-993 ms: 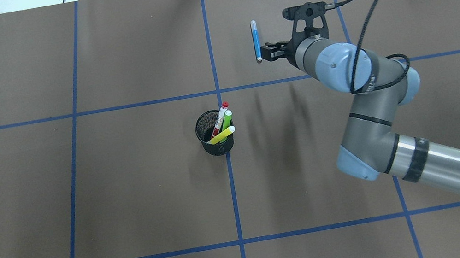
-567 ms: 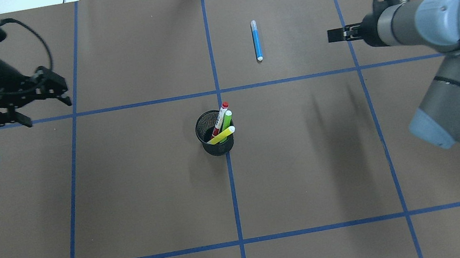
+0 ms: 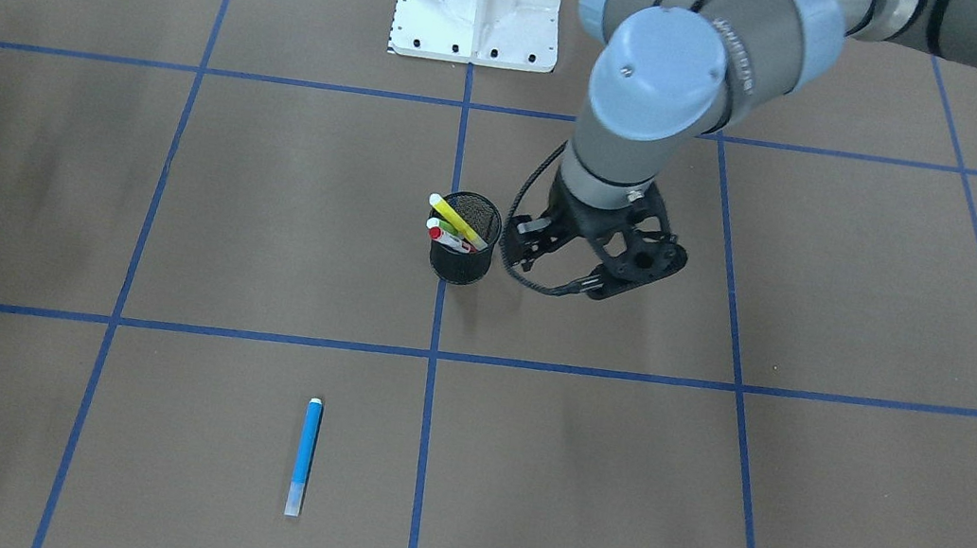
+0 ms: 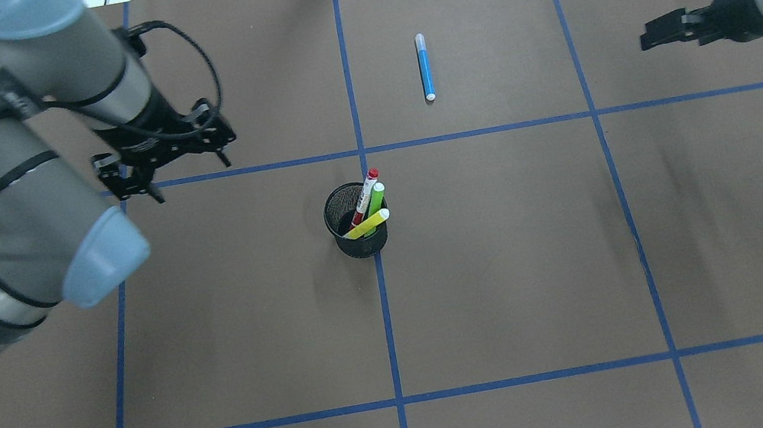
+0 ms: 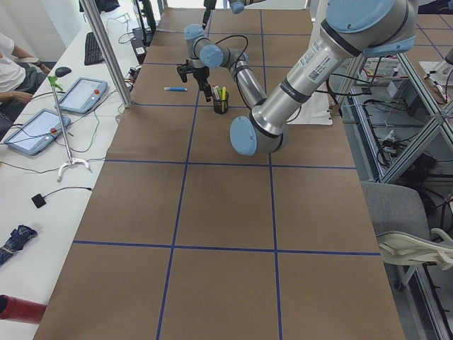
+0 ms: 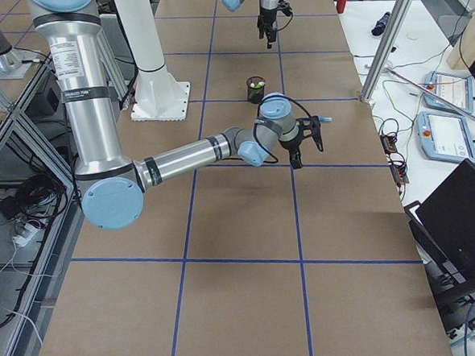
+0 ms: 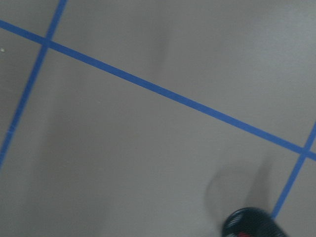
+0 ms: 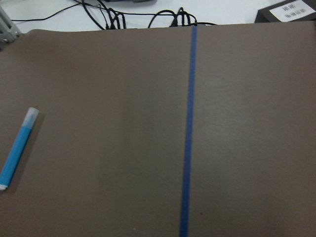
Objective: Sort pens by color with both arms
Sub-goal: 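Retract the right arm while the left arm reaches over the cup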
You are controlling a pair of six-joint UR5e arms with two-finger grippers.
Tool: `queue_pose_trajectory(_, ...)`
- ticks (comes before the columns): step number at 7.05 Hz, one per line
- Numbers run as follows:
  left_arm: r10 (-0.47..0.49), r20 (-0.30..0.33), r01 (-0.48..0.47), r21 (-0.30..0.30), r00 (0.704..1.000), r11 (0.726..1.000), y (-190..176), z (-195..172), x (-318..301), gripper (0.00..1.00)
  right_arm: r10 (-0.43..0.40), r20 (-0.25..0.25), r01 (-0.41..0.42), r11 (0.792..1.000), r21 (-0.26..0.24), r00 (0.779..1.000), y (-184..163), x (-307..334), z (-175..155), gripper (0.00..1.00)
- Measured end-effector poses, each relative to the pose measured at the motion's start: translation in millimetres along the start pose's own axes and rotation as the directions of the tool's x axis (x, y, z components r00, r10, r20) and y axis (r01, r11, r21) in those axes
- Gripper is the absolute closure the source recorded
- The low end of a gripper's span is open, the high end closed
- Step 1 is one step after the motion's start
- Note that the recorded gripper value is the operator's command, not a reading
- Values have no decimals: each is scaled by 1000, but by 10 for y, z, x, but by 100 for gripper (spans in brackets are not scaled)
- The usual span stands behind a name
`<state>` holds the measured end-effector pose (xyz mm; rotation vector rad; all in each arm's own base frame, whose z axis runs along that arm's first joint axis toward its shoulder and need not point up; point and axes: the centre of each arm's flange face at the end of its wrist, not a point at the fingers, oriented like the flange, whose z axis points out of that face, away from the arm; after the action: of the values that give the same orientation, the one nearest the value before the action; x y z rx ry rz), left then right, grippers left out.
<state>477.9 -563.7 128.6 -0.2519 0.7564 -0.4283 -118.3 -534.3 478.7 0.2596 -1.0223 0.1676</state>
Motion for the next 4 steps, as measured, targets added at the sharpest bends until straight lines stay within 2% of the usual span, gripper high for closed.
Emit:
queue_pose_trajectory(1, -22, 27, 22, -5, 999, 1000, 88, 34, 412, 3, 22, 19, -21, 999, -44, 1000, -32, 220, -184, 2)
queue_pose_trajectory(2, -26, 50, 26, -2, 998, 1000, 191, 107, 659, 8, 29, 14, -28, 996, -88, 999, -52, 367, -267, 2)
queue_pose_trajectory(3, -24, 65, 24, -1, 998, 1000, 348, 241, 839, 14, 5, -14, -7, 992, -127, 1000, -61, 487, -269, 2)
queue_pose_trajectory(4, -24, 67, 25, -8, 997, 1000, 530, 371, 942, 25, -48, -56, 39, 986, -161, 997, -70, 597, -248, 2)
